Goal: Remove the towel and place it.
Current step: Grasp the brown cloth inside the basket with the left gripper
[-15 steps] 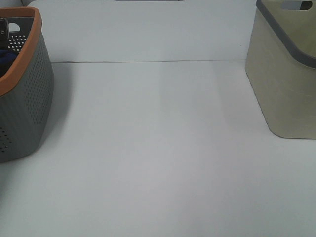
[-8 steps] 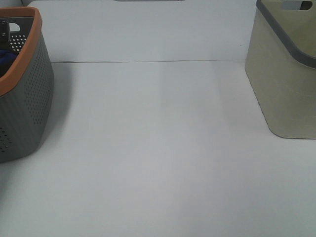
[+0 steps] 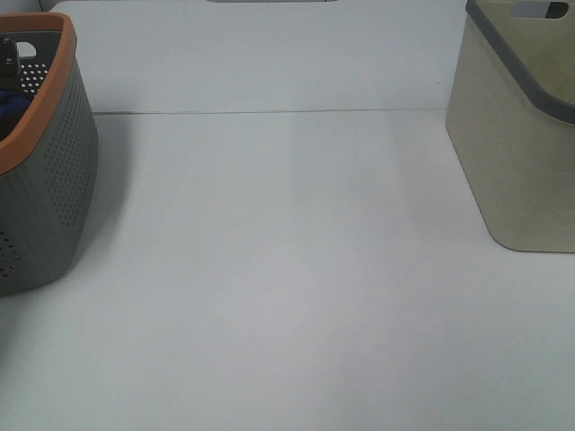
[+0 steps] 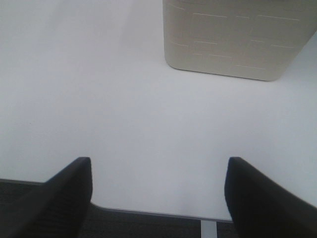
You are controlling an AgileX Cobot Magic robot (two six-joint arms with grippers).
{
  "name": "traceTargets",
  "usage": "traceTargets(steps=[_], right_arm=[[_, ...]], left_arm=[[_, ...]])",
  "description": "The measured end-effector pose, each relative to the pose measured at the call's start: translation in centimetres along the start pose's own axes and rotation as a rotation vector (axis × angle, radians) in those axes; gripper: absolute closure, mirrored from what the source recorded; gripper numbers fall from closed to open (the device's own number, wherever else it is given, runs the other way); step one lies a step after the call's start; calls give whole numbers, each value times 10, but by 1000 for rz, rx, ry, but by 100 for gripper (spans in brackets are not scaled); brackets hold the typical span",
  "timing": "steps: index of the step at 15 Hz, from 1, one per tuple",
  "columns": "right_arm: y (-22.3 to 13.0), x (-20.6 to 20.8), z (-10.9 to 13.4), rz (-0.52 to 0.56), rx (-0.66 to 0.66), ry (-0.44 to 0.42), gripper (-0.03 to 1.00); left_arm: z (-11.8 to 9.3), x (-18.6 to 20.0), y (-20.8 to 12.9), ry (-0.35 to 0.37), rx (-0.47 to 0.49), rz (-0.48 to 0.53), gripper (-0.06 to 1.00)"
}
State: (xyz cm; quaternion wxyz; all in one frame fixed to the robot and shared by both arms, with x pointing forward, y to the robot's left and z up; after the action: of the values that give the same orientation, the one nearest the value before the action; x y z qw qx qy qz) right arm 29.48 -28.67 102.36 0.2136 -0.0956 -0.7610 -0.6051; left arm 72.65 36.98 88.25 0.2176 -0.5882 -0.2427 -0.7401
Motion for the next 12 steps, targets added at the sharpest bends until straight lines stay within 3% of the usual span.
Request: traceTargets(steps=[5, 8, 10, 12], right_arm=[[0, 0, 0, 0, 0, 0, 22], [0, 0, 0, 1, 0, 0, 22], [0, 0, 0, 1, 0, 0, 22], [0, 0, 0, 1, 0, 0, 22]], left_arm=[[0, 9, 10, 7, 38, -17, 94], [11, 81, 17, 80, 49, -64, 94], [17, 160, 28, 196, 147, -206, 94], [12, 197, 32, 226, 209, -291, 94]])
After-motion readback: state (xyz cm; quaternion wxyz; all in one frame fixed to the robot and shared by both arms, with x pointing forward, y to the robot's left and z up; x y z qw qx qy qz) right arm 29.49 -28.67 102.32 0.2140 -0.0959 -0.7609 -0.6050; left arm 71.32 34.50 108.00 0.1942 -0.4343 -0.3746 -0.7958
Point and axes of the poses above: a point on each arm's last joint axis where the gripper is mounted, x pointing back along that axis away from the gripper, z along the wrist's bending axis when the last joint is at zero, y = z × x, the point moved 7 cm from there along -x, pointing out along that axis toward the gripper, and after that the axes turned 12 degrees about x, right-handed, at the moved point
